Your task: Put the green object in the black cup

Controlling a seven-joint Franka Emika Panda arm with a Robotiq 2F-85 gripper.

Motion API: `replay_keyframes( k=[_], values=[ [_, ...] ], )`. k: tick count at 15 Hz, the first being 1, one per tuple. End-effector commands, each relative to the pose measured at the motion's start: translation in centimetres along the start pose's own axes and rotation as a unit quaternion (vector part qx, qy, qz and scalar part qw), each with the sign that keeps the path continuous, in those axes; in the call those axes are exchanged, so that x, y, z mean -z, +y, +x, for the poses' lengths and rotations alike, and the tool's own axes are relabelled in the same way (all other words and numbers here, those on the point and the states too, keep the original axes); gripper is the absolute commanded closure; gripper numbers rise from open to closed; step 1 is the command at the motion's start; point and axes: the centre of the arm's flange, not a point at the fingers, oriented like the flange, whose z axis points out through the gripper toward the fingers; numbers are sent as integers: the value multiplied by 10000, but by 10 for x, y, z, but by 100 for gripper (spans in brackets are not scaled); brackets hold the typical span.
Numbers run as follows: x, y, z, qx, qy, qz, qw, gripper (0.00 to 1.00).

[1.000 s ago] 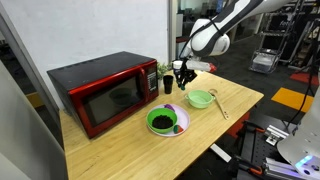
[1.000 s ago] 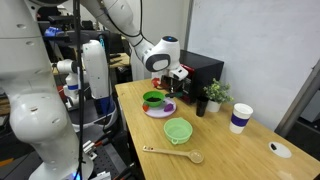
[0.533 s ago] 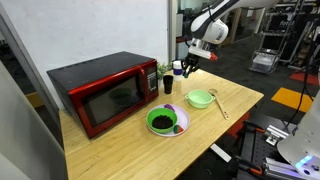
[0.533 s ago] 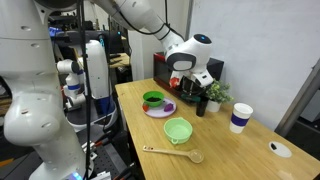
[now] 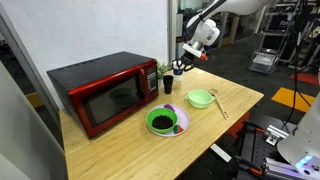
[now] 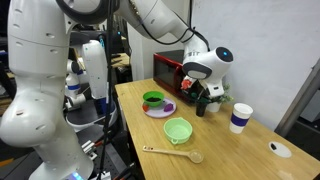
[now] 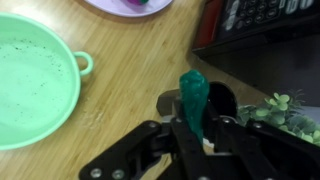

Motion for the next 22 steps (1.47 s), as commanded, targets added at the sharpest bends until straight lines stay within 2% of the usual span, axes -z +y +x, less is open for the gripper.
replay_keyframes(
  k=[1,7,11,22],
  values=[
    [-4,-25,16,-355,-346,369,9981,94],
    [14,-50,11,-590,-583,807,9933,94],
    [9,-41,13,-831,-718,991,9890,94],
    [-34,-17,20,-1360,-1193,1109,9772,94]
  ],
)
